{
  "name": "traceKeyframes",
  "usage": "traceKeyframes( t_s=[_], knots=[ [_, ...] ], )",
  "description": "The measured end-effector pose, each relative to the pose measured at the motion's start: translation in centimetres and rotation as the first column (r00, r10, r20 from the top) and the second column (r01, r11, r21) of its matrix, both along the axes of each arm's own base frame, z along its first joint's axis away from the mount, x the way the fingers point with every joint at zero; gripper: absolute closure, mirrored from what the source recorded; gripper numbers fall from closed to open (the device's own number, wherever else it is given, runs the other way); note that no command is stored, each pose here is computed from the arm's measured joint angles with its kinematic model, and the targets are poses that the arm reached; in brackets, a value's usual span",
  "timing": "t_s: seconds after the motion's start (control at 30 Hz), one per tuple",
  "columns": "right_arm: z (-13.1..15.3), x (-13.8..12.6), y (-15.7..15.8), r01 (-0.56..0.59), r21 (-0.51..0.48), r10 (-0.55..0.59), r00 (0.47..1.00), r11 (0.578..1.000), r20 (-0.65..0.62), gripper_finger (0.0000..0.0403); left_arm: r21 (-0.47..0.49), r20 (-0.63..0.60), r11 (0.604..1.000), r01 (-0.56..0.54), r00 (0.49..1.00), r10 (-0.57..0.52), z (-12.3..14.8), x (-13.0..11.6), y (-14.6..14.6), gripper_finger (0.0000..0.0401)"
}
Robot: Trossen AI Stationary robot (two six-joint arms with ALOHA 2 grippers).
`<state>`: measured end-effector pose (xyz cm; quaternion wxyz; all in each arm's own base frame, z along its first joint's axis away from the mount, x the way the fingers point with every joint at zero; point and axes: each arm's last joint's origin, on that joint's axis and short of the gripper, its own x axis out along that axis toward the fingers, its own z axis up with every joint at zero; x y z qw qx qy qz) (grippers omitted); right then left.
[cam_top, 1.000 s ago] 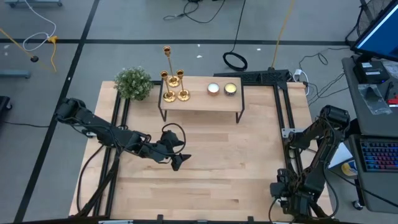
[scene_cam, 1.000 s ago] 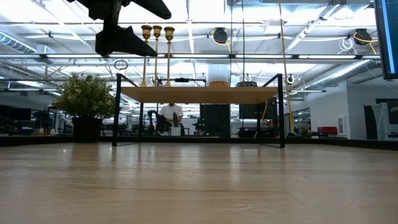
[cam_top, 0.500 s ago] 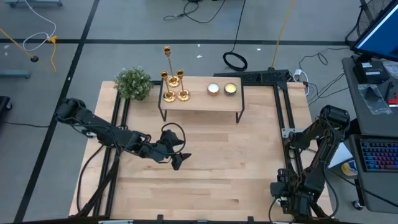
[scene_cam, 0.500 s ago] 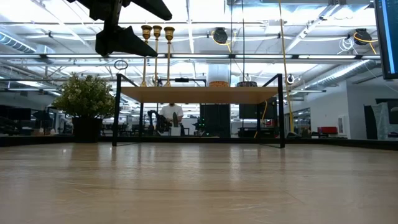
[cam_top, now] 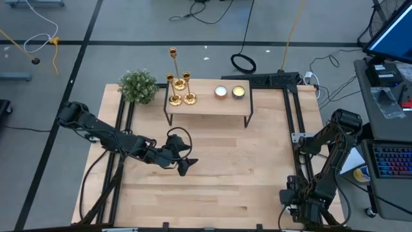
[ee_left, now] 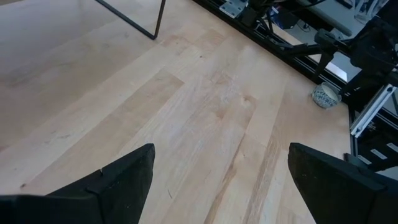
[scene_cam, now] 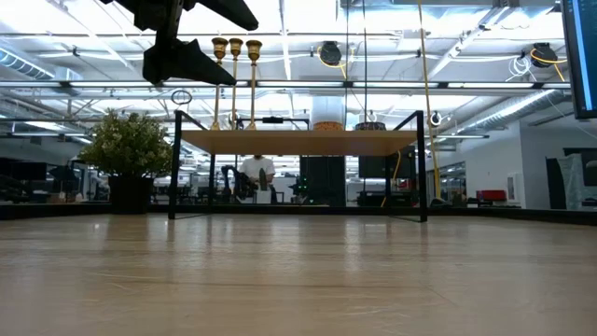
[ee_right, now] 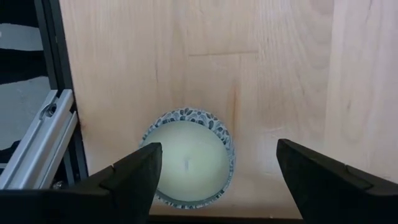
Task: Pick & Place candle stick holders
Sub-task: Put the blue patterned scented candle on the shelf
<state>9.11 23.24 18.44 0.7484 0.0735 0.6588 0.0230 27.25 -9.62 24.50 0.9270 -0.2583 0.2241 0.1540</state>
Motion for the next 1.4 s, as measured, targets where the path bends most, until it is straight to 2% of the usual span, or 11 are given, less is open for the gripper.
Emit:
traceKeyframes(
  t_s=[0.23,0.5,0.87,1.4],
  knots=[
    [0.0,0.1,0.2,0.000,0.018,0.000,1.000,1.000,0.005,0.0089,-0.002,0.000,1.000,-0.001,1.000,0.001,0.0,0.0,0.0,0.0036],
    [0.0,0.0,0.3,0.016,0.041,-0.015,1.000,0.999,-0.018,0.0008,-0.002,0.000,1.000,-0.001,1.000,0.001,0.0,0.0,0.0,0.0036],
    [-1.4,-0.7,0.7,0.085,0.156,-0.080,0.996,0.984,-0.034,0.0004,0.005,-0.001,1.000,0.004,1.000,-0.004,0.0,0.0,0.0,0.0036],
    [-2.3,-0.8,0.5,0.050,0.180,-0.048,0.999,0.982,-0.015,0.0007,0.008,-0.001,1.000,0.006,1.000,-0.006,0.0,0.0,0.0,0.0036]
  ],
)
